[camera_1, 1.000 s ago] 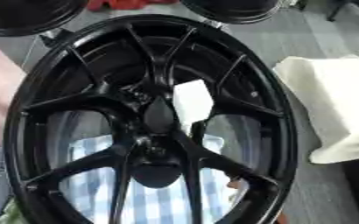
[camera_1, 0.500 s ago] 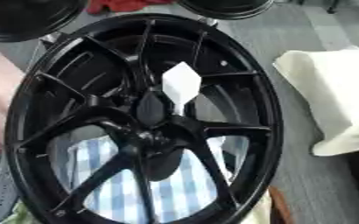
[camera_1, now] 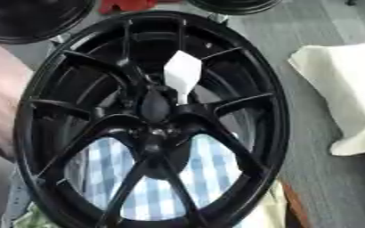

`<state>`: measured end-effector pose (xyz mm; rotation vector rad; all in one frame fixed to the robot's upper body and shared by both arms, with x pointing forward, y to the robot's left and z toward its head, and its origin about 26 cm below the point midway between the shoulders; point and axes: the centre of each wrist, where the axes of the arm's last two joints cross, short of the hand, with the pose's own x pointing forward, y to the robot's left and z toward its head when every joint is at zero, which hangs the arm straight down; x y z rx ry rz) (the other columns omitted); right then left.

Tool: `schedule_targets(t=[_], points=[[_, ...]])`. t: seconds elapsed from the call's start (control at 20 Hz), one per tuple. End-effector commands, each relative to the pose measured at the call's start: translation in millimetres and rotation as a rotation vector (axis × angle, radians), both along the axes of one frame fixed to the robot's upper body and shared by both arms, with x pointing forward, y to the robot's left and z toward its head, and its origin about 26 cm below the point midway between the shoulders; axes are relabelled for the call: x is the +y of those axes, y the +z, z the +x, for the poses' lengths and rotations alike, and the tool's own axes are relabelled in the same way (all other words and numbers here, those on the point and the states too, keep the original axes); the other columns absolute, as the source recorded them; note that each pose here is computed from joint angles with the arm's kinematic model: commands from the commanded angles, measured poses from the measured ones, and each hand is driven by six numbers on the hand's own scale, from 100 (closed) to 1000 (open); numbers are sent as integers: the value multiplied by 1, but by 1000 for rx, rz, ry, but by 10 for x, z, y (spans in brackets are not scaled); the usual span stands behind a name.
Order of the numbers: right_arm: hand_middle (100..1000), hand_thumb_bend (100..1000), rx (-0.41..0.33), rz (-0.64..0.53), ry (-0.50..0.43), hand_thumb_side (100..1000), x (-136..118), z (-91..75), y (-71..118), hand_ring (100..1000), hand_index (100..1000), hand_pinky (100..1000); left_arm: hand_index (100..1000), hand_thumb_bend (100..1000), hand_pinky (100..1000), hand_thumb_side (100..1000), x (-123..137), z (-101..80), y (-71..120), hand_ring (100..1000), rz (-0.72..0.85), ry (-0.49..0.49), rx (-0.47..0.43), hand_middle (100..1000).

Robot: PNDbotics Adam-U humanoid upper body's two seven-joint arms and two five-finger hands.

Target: Pull the pin out of the wheel hub.

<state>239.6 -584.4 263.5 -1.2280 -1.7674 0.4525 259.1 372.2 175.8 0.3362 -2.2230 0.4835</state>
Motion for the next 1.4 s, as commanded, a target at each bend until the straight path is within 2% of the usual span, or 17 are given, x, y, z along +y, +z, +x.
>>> schedule_targets(t=[0.05,0.1,0.2,0.25,0.3,0.35,0.4,0.45,0.6,0.75,1.0,1.4], points=[[283,100,-37,-5,-63,100,-41,-93,-72,668,410,787,759,147,766,810,15,-27,78,902,19,4,-24,660],[289,100,-33,3,-86,100,-57,-128,-161,672,415,788,759,147,766,810,14,-26,76,902,19,3,-24,660],[371,100,-13,20,-137,100,-90,-204,-347,714,488,795,759,146,766,811,14,-28,70,902,16,4,-22,660],[521,100,2,26,-160,100,-104,-240,-435,771,621,816,759,147,766,811,14,-29,69,902,15,4,-22,660],[602,100,22,27,-180,100,-114,-274,-516,805,703,834,759,147,766,810,13,-28,69,902,15,3,-23,660],[804,158,59,25,-192,100,-120,-305,-598,914,865,884,759,147,766,811,12,-28,68,903,14,3,-23,660],[819,166,97,22,-196,100,-125,-329,-654,925,875,889,759,147,766,811,12,-28,67,903,14,2,-22,661],[901,210,126,22,-197,100,-129,-350,-697,997,943,930,759,148,766,811,12,-28,66,903,14,2,-22,661],[919,231,188,28,-194,100,-143,-408,-793,1000,964,951,759,148,767,812,12,-30,62,903,13,2,-21,661],[928,253,209,44,-189,100,-149,-443,-838,1000,982,969,759,150,767,812,10,-30,59,904,11,1,-20,661],[917,280,199,73,-204,100,-168,-476,-862,1000,978,967,760,153,768,812,11,-31,57,904,9,0,-19,662],[898,238,173,90,-248,100,-161,-481,-887,1000,968,955,759,154,768,812,9,-32,52,905,5,-2,-18,661]])
